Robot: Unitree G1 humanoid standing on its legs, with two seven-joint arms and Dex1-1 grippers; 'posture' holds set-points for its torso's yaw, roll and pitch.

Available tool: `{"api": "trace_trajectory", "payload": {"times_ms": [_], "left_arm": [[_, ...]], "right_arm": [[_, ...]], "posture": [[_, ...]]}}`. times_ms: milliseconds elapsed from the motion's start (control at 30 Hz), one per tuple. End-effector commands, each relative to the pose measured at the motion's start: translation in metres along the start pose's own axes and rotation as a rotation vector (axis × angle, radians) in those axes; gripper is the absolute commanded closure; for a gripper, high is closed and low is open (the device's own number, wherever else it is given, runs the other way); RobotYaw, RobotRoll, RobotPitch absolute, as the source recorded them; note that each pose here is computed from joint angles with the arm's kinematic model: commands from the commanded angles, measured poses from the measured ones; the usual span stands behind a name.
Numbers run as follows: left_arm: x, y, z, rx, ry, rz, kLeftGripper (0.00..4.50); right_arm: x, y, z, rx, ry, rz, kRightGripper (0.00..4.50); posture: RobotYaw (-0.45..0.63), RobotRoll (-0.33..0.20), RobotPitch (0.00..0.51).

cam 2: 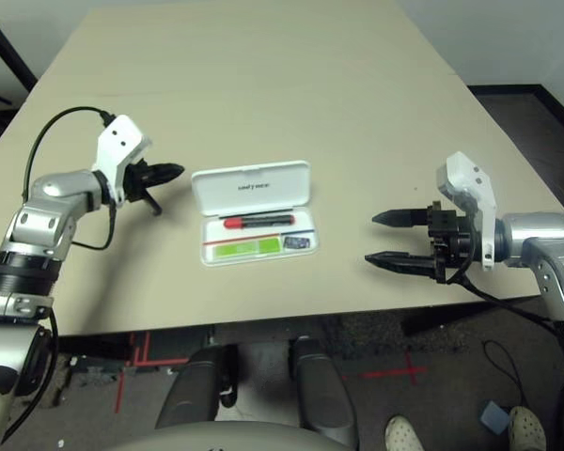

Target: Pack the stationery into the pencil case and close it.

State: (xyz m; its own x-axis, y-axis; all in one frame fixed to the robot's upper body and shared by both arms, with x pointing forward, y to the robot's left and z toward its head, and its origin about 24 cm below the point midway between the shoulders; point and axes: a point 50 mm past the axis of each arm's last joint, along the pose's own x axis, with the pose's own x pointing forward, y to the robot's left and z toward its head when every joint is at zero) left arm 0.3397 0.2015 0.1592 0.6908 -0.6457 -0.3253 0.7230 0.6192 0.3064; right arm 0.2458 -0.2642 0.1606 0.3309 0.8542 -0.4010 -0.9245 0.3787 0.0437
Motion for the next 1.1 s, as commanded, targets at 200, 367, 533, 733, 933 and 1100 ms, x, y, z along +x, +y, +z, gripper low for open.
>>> {"api": "trace_trajectory", "payload": {"times_ms": [200, 367, 533, 733, 933, 1100], "left_arm": [[-0.006, -0.020, 0.007, 0.033, -0.037, -0.150, 4.45], [-0.009, -0.029, 0.007, 0.051, -0.032, -0.193, 4.45], [-0.011, -0.044, 0.005, 0.116, -0.020, -0.279, 4.45], [-0.010, -0.062, 0.003, 0.200, -0.003, -0.357, 4.45], [-0.006, -0.080, -0.001, 0.240, 0.007, -0.420, 4.45], [-0.003, -0.092, -0.003, 0.246, 0.007, -0.455, 4.45]], "right_arm": [[0.000, 0.001, 0.001, -0.012, 0.003, 0.004, 0.00], [0.003, 0.000, 0.001, -0.012, 0.005, 0.013, 0.00], [0.004, 0.000, 0.001, -0.012, 0.006, 0.016, 0.00], [0.005, -0.001, -0.001, -0.014, 0.011, 0.014, 0.00], [0.007, -0.002, -0.003, -0.017, 0.017, 0.013, 0.00], [0.008, -0.002, -0.004, -0.020, 0.024, 0.014, 0.00]], "posture": [[-0.07, 0.000, 0.142], [-0.06, 0.000, 0.145], [-0.05, 0.000, 0.147], [-0.06, 0.000, 0.147], [-0.06, 0.000, 0.149], [-0.06, 0.000, 0.150]]}}
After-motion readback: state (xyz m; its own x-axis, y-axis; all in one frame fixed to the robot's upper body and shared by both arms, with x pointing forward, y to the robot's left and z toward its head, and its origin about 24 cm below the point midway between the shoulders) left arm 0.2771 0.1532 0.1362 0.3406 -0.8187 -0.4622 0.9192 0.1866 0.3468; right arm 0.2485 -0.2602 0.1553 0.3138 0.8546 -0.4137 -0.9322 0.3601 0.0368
